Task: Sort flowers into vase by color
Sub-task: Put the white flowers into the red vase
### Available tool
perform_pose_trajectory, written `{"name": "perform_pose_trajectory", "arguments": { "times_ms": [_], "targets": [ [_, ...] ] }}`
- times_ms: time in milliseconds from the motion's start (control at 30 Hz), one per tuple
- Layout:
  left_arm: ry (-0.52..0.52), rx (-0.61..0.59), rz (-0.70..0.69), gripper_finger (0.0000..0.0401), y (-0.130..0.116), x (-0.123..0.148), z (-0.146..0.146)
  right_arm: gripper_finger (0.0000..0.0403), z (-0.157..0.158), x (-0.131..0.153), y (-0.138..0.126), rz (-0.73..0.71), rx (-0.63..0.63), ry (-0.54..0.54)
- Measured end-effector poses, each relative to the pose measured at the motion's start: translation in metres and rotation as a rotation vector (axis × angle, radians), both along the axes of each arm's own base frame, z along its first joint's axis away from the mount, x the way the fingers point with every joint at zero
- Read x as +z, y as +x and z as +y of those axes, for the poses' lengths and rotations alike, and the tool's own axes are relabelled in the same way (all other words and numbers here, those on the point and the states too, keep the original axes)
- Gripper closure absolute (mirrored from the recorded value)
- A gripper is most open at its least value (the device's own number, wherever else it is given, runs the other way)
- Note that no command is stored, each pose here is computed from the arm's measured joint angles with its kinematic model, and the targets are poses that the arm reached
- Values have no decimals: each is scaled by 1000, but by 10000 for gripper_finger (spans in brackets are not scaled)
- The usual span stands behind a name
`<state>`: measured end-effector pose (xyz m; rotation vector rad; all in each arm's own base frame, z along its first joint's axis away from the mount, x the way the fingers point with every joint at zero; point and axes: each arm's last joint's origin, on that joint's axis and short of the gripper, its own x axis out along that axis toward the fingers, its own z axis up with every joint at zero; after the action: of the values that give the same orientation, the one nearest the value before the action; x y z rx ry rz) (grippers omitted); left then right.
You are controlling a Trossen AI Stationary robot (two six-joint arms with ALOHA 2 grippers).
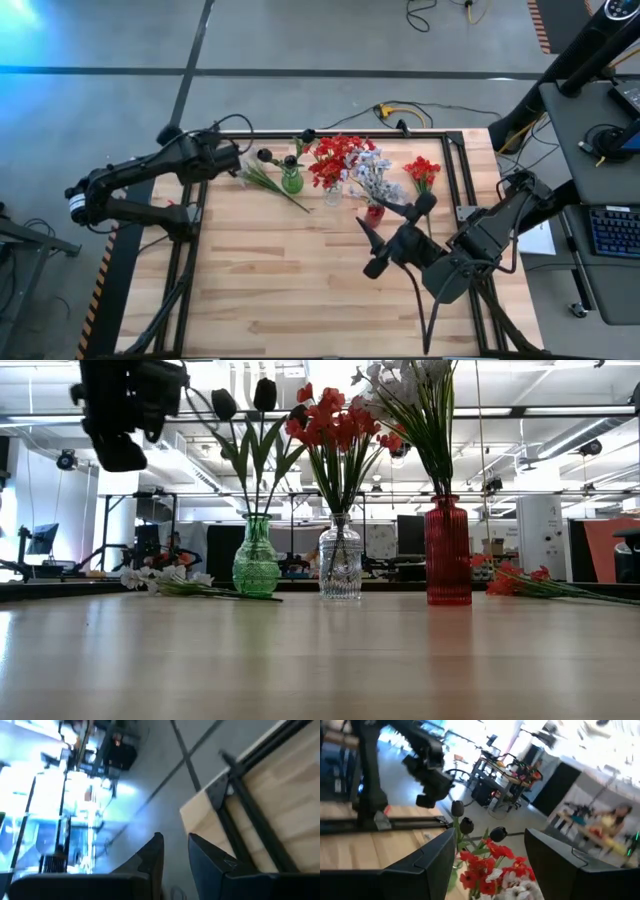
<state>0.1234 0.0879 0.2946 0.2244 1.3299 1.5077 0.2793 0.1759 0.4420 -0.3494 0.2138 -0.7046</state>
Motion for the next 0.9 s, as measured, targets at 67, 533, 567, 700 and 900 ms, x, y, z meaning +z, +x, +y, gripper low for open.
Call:
{"name": "perform_pose_trajectory", "arguments": {
  "times_ms": [67, 533, 567, 700, 900],
  "targets": [
    [-18, 28, -36, 332, -2, -1, -2, 174, 0, 0, -1, -40, 16, 59],
    [-302, -44, -190, 341, -22, 4, -19, 175, 20, -20, 28, -113, 322, 442],
    [-340, -57, -208, 341, -24, 4, -21, 175, 23, -22, 31, -114, 351, 476],
    [-527, -135, -303, 341, -31, 7, -31, 175, 32, -35, 41, -120, 377, 593],
    [-752, -292, -411, 341, -39, 10, -46, 175, 33, -52, 42, -111, 291, 741]
  ]
}}
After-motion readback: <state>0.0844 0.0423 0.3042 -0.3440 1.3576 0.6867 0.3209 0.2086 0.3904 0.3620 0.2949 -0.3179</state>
